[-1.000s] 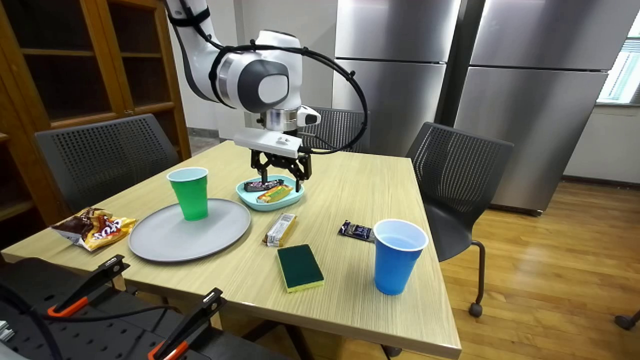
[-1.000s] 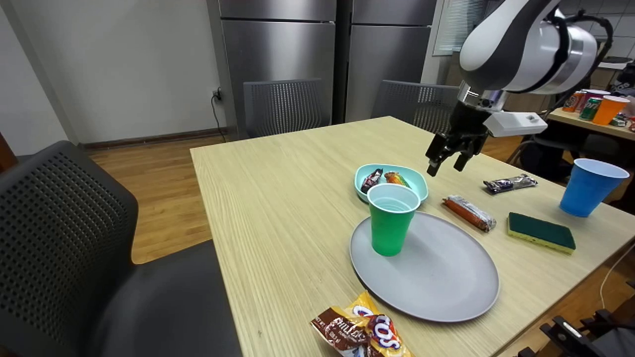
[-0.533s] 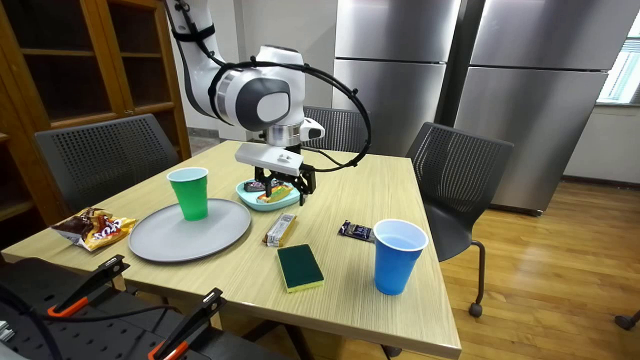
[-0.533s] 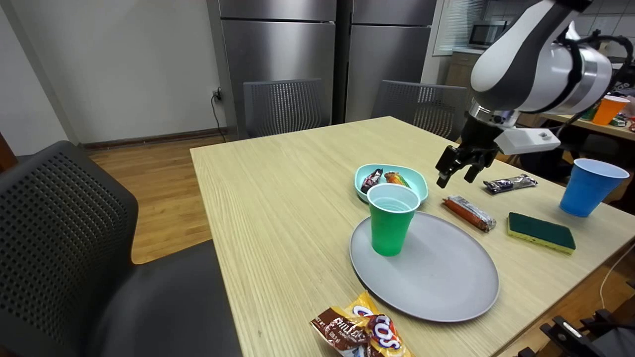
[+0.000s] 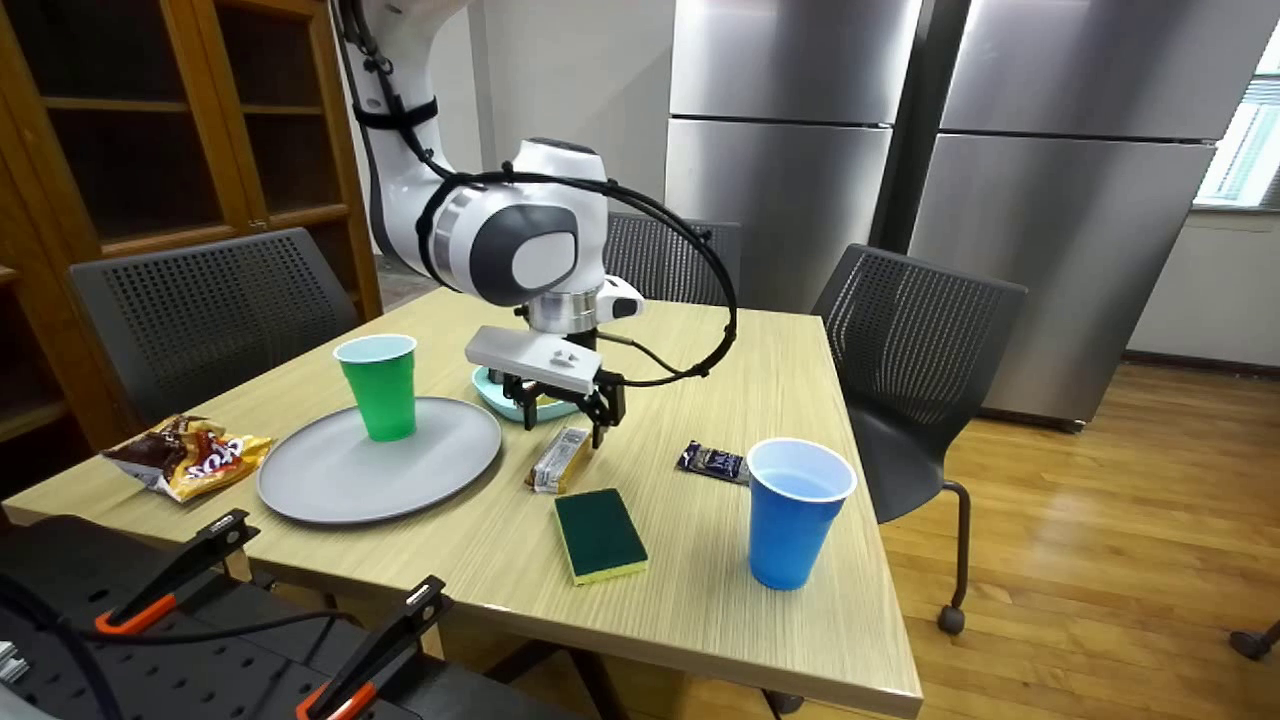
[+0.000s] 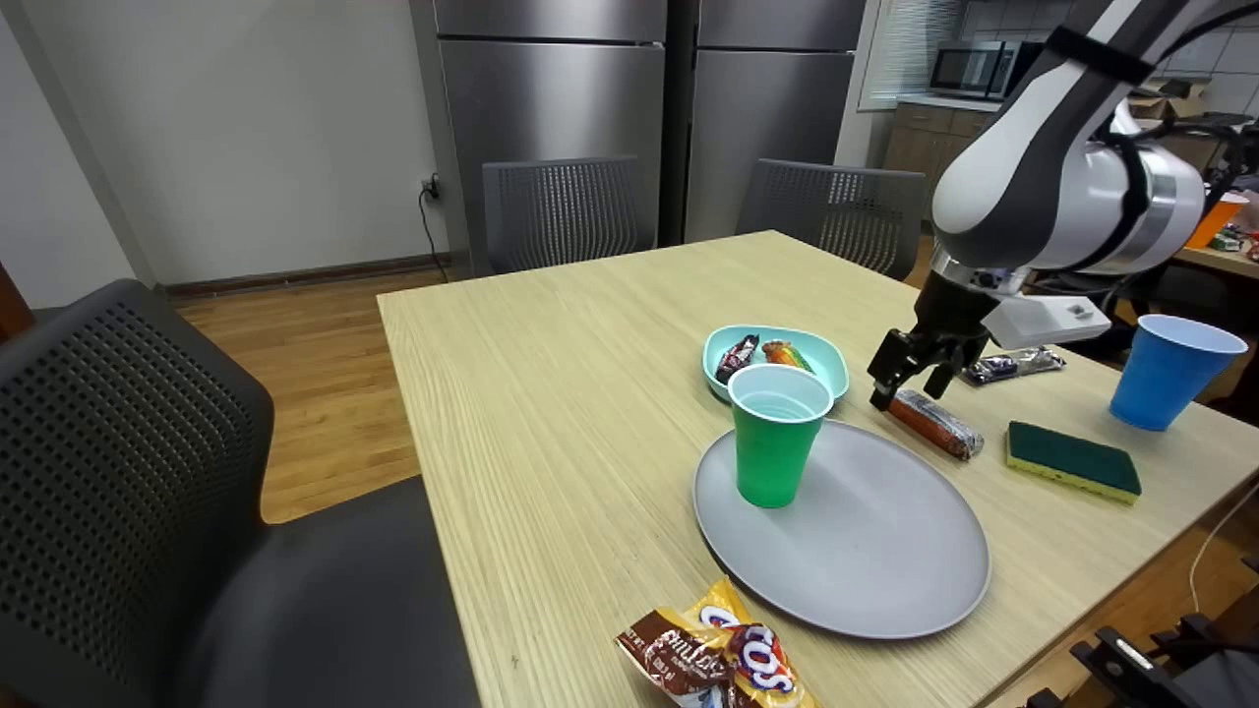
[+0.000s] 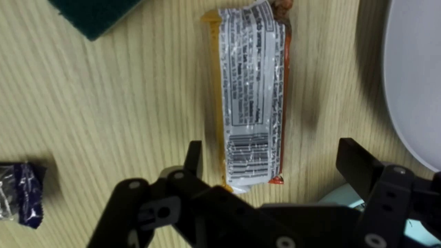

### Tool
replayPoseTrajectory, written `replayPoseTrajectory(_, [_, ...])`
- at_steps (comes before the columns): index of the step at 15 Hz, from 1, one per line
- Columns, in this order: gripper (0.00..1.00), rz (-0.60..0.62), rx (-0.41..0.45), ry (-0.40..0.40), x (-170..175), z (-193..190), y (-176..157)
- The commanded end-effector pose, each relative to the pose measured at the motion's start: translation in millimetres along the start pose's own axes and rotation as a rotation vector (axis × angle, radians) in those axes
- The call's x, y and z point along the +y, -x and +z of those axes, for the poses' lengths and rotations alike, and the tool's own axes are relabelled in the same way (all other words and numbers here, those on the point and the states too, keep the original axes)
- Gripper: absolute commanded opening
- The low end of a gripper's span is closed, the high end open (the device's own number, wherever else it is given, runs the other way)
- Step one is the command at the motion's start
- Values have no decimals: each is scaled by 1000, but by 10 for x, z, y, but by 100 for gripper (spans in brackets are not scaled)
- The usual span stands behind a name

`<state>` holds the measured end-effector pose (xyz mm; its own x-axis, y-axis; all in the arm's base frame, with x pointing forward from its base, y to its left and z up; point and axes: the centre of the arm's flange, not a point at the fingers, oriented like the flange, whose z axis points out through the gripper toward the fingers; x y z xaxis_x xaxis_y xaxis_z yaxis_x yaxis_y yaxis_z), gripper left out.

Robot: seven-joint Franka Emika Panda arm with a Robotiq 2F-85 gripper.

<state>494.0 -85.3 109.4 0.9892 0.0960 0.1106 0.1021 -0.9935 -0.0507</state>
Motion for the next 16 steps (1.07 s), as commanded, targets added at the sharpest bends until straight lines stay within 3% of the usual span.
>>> replayPoseTrajectory(1, [100, -20, 10, 2, 24, 24, 53])
replayPoseTrajectory(5, [100, -34, 2, 1, 46, 1, 65])
replayPoseTrajectory(6, [75, -35, 3, 0, 49, -2, 68])
replayPoseTrajectory(7, [72, -37, 2, -1, 53, -4, 70])
replayPoseTrajectory(14, [19, -34, 0, 0, 94, -37, 60])
replayPoseTrajectory(16, [18, -32, -4, 8, 79, -109, 51])
